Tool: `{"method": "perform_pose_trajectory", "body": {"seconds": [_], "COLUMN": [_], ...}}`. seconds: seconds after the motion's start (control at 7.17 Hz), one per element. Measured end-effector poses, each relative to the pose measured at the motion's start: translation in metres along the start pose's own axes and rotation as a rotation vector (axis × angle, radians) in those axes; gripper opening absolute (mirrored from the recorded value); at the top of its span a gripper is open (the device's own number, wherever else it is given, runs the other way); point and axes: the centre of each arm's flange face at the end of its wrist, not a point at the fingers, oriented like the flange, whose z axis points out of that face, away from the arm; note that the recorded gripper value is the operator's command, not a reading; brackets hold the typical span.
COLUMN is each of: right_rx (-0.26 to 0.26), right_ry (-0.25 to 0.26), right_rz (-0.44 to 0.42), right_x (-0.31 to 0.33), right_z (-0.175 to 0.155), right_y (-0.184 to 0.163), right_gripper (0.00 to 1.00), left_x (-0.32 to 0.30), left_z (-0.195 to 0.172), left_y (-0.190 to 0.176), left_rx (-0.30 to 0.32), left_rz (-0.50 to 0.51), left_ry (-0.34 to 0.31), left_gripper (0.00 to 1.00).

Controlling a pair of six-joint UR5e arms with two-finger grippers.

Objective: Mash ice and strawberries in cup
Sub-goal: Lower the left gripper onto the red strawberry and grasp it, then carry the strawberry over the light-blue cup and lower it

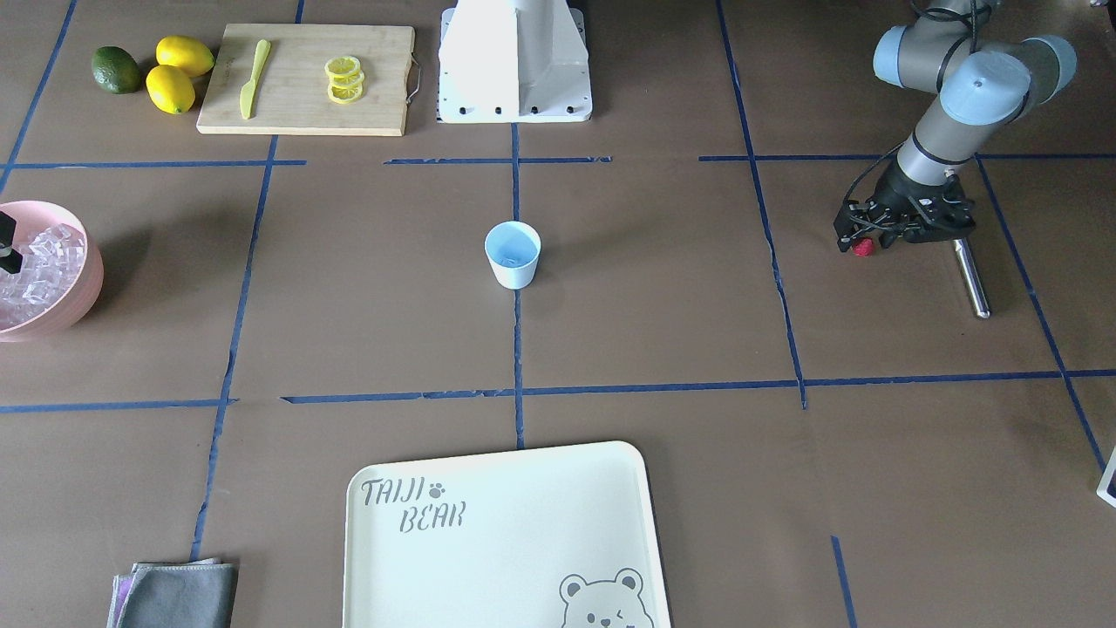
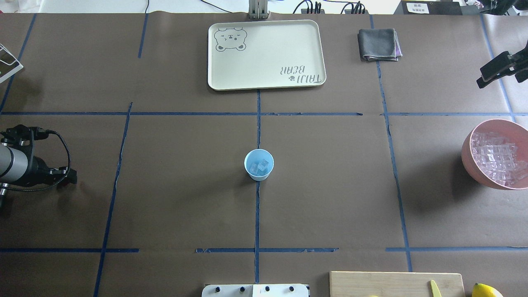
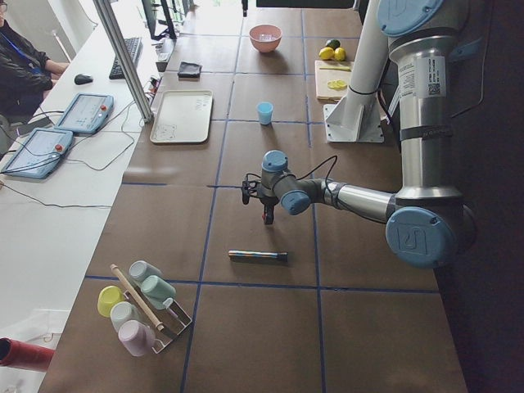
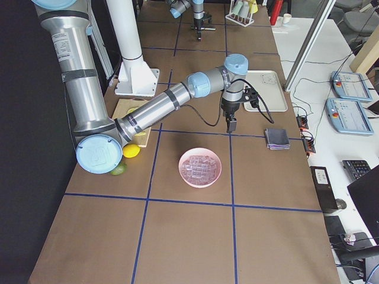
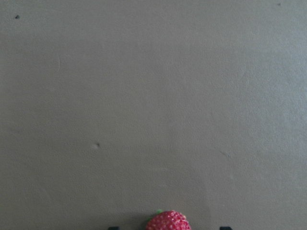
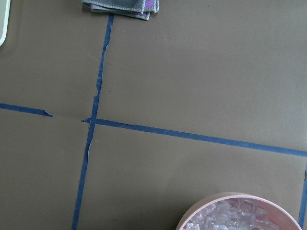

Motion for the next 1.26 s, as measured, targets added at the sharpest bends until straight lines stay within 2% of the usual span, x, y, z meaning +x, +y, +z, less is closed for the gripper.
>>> {"method": "perform_pose_trajectory", "body": {"seconds": [0.14,0.28,0.56,0.84,0.98,1.26], "right_rx": [0.0,0.001,0.005,-0.006,-0.014,-0.024], "right_ry": [-0.002,-0.003,-0.008,-0.019,-0.018,-0.003], "right_rz": [0.001,0.0,0.0,0.012,0.004,-0.01], "right_x": [0.0,0.0,0.0,0.019,0.041,0.096], "right_z": [0.0,-0.001,-0.004,-0.003,-0.002,0.002], "right_y": [0.0,0.001,0.004,0.016,0.027,0.055], "right_gripper": [1.0,1.0,1.0,1.0,1.0,1.0], "left_x": [-0.001,-0.002,0.005,0.036,0.071,0.18], "left_z": [0.0,-0.002,-0.021,-0.06,-0.082,-0.133], "left_y": [-0.001,-0.002,-0.004,-0.01,-0.018,-0.046], "left_rx": [0.004,0.012,0.029,0.031,0.027,0.013], "left_rz": [0.0,-0.002,-0.004,-0.022,-0.029,-0.074], "left_ry": [-0.002,-0.005,0.014,0.006,-0.002,-0.021], "left_gripper": [0.09,0.01,0.0,0.0,0.0,0.0]}}
